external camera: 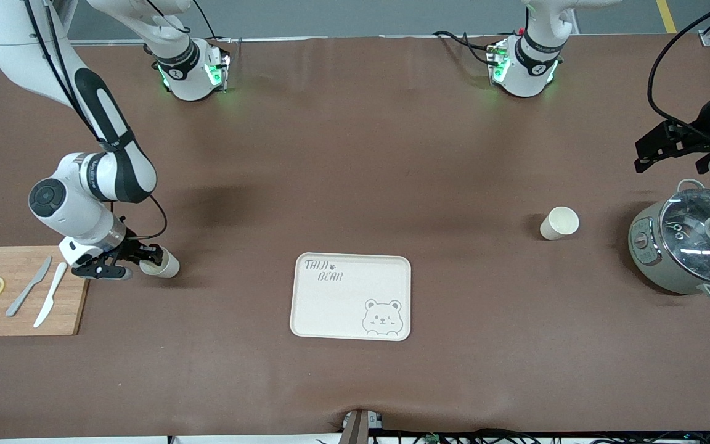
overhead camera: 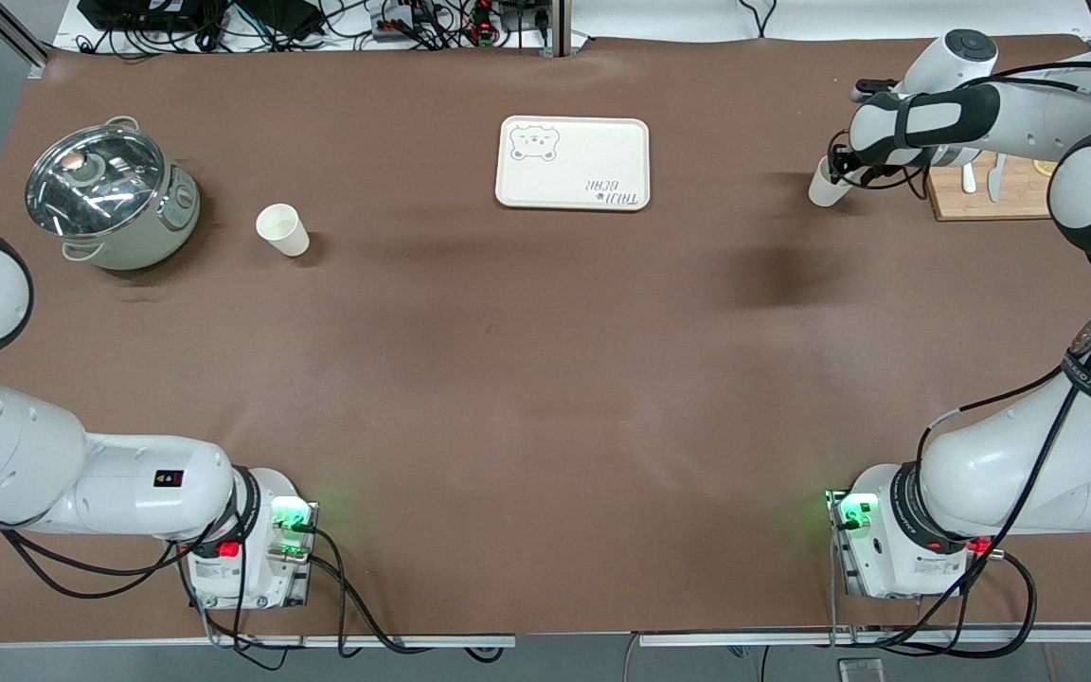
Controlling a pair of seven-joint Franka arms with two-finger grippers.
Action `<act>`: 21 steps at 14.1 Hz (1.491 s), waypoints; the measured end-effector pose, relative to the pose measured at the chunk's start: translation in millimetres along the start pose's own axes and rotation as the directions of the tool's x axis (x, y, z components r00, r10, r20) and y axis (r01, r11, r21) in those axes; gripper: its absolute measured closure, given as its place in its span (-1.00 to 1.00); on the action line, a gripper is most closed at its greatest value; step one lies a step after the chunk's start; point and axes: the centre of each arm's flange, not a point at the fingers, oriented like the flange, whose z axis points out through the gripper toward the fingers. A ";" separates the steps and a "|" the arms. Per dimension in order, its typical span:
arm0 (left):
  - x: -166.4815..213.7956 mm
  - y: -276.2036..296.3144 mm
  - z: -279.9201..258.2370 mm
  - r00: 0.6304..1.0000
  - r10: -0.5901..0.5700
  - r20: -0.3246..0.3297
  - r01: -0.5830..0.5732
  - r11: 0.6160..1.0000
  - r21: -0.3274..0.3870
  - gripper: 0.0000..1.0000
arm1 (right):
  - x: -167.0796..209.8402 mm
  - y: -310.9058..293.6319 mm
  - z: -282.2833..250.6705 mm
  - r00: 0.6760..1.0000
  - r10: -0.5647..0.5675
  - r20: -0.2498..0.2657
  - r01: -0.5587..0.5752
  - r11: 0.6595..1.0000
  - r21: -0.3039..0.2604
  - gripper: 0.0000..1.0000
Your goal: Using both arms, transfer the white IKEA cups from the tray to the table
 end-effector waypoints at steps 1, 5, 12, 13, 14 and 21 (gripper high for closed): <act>0.0 0.0 0.0 1.000 0.000 0.000 0.000 1.000 0.000 -1.00 | 0.0 0.1 0.0 1.000 0.000 0.000 0.000 1.000 0.000 -0.62; 0.2 -9.4 0.3 1.000 -0.015 0.001 0.015 1.000 0.001 -1.00 | 2.3 2.6 -3.3 1.000 -0.001 -0.006 0.001 1.000 -0.001 -1.00; 0.3 -18.7 0.7 1.000 -0.006 0.001 0.006 1.000 -0.001 -1.00 | 21.5 3.5 -129.7 0.993 -0.005 0.114 0.004 1.000 0.009 -1.00; 0.3 -19.1 0.7 1.000 -0.001 0.001 0.001 1.000 -0.001 -1.00 | 21.3 1.0 -157.9 0.993 -0.010 0.121 0.009 1.000 0.011 -1.00; 0.5 -20.5 0.6 1.000 0.002 -0.001 -0.002 1.000 -0.001 -1.00 | 21.1 -1.2 -186.6 0.991 -0.015 0.134 0.014 1.000 0.012 -1.00; 4.2 -29.0 -0.3 1.000 0.002 -0.029 -0.002 1.000 0.000 -1.00 | 4.1 -14.0 -349.5 0.983 -0.046 0.179 0.048 0.999 -0.004 -1.00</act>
